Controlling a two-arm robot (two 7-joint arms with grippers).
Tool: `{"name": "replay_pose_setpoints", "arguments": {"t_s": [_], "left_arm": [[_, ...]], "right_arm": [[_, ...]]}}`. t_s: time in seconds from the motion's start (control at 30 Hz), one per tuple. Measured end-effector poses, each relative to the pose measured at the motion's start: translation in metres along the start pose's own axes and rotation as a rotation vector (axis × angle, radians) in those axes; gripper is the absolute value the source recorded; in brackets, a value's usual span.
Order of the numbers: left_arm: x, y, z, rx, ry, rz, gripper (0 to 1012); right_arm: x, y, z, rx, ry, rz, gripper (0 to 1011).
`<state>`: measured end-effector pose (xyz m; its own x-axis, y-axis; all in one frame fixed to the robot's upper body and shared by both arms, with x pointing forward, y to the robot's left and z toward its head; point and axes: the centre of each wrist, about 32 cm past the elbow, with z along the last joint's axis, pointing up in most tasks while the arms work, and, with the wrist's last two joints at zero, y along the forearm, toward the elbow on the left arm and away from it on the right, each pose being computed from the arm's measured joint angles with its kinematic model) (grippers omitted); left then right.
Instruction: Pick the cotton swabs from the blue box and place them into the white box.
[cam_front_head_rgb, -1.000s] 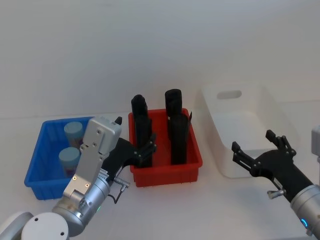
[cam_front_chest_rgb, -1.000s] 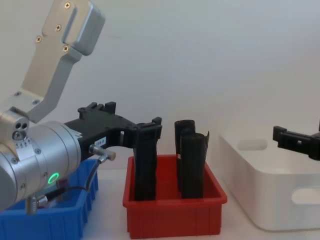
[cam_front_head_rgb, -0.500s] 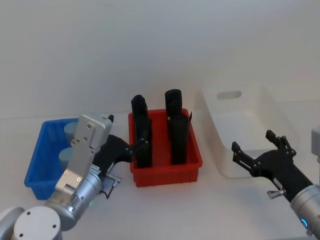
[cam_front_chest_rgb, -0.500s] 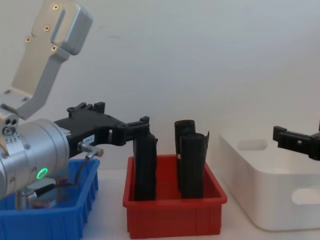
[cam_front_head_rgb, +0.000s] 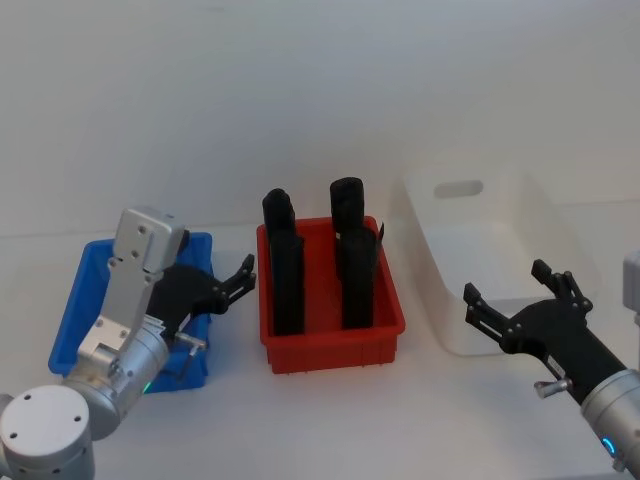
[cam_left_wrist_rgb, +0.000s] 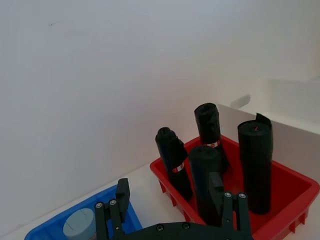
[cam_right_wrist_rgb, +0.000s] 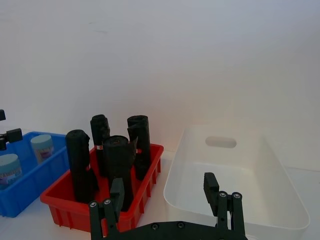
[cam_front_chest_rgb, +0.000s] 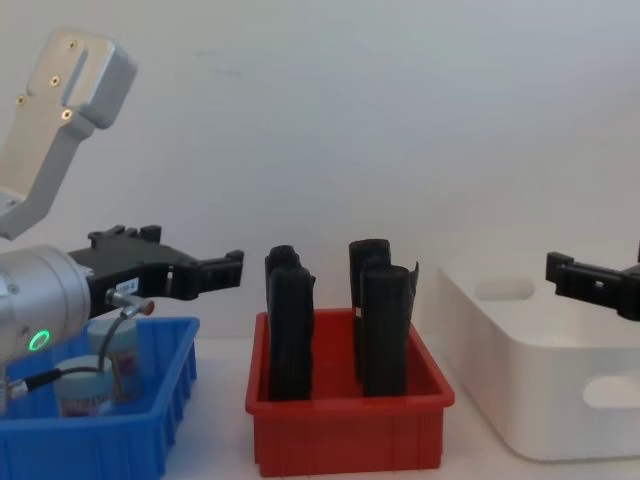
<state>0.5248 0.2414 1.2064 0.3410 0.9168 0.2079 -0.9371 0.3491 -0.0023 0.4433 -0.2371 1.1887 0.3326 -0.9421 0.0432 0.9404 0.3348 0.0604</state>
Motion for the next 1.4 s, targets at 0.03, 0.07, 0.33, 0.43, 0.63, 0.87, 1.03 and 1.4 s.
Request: {"name": "replay_pose_setpoints", "arguments": {"t_s": [0.03,0.07,0.33,0.43,0.63,0.87,1.03,1.4], "left_arm": [[0.0019,-0.0007,-0.0006,0.006,0.003,0.003,1004],[0.0041,-0.0016,-0.0014,0.013,0.005,0.008,1004],[0.0231,-0.0075,-0.0104,0.098,0.042,0.052,1004],[0.0289,-0.0085,-0.0135,0.13,0.056,0.067,1004],[0.0397,-0.0088,-0.0197,0.186,0.078,0.099,1004],[0.0478,-0.0081,-0.0255,0.239,0.098,0.126,1004],[0.0529,-0.0081,-0.0309,0.271,0.112,0.145,1004],[0.06,-0.0097,-0.042,0.314,0.148,0.17,1004]], "right_arm": [[0.0,0.0,0.0,0.0,0.0,0.0,1002],[0.0,0.0,0.0,0.0,0.0,0.0,1002],[0.0,0.0,0.0,0.0,0.0,0.0,1002],[0.0,0.0,0.0,0.0,0.0,0.0,1002],[0.0,0.0,0.0,0.0,0.0,0.0,1002],[0.0,0.0,0.0,0.0,0.0,0.0,1002],[0.0,0.0,0.0,0.0,0.0,0.0,1002],[0.0,0.0,0.0,0.0,0.0,0.0,1002]]}}
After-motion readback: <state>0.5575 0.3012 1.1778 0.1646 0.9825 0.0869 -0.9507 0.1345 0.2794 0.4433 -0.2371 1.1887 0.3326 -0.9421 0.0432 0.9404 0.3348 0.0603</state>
